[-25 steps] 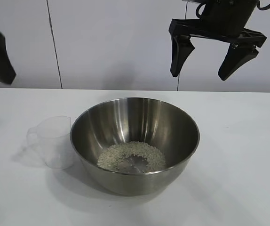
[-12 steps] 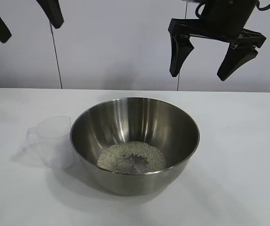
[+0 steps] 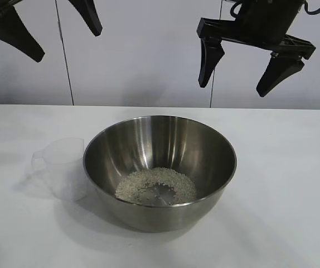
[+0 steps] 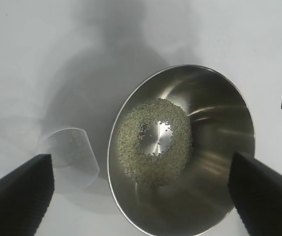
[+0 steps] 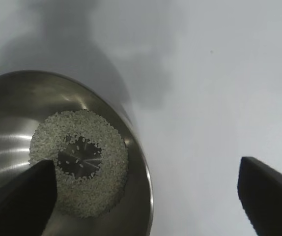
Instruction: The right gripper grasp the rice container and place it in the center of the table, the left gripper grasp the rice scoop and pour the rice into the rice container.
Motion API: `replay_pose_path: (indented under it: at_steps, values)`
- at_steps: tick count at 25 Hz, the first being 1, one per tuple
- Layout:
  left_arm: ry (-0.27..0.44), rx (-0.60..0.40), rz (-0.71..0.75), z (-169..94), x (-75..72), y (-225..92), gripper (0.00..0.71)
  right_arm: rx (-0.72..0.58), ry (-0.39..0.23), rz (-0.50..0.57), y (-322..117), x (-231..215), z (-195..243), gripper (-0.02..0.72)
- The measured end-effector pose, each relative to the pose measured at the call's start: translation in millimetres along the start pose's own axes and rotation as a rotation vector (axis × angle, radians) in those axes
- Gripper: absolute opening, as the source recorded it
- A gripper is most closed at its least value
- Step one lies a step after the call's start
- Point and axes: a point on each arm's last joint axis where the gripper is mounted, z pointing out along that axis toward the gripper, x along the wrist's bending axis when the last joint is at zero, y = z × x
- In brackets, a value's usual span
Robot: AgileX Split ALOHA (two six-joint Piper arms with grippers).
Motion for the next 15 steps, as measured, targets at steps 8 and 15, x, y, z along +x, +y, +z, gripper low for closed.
replay_pose_path:
  at_steps: [8,15]
  values:
    - [0.0,-0.005,0.0,0.0,0.0,0.5,0.694,-0.009,0.002,0.012,0.8,0.2,0.0,0.692]
    - [0.001,-0.005,0.001,0.0,0.1,0.5,0.694,-0.025,0.004,0.023,2.3,0.3,0.0,0.692]
